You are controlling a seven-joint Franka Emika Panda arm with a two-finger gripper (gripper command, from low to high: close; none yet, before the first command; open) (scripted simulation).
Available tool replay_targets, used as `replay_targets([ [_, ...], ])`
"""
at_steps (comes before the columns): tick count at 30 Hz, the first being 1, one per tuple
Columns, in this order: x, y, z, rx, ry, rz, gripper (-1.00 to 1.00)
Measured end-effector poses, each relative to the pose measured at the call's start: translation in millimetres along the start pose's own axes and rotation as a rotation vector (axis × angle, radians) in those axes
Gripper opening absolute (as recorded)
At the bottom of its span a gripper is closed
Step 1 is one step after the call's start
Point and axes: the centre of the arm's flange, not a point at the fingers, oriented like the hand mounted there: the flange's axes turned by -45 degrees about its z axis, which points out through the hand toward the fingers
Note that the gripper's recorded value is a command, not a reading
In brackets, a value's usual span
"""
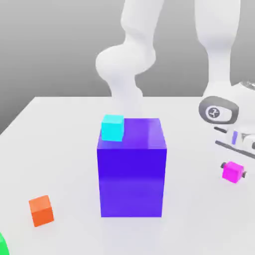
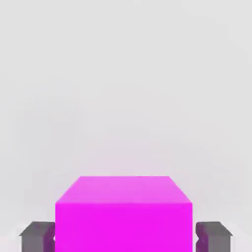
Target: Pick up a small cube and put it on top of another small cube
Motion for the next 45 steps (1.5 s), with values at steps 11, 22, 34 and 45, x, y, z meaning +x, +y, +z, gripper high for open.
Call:
replay_targets([
  [11, -8.6, 21.5, -77.8, -0.037, 0.028, 0.078, -1.0],
  [22, -313.6, 57.5, -95.4, -0.033, 0.064, 0.781, -1.0],
  [34, -570.7, -105.8, -122.2, -0.078, 0.062, 1.354, -1.0],
  [45, -655.3, -253.8, -62.6, -0.009, 0.008, 1.595, 1.0],
])
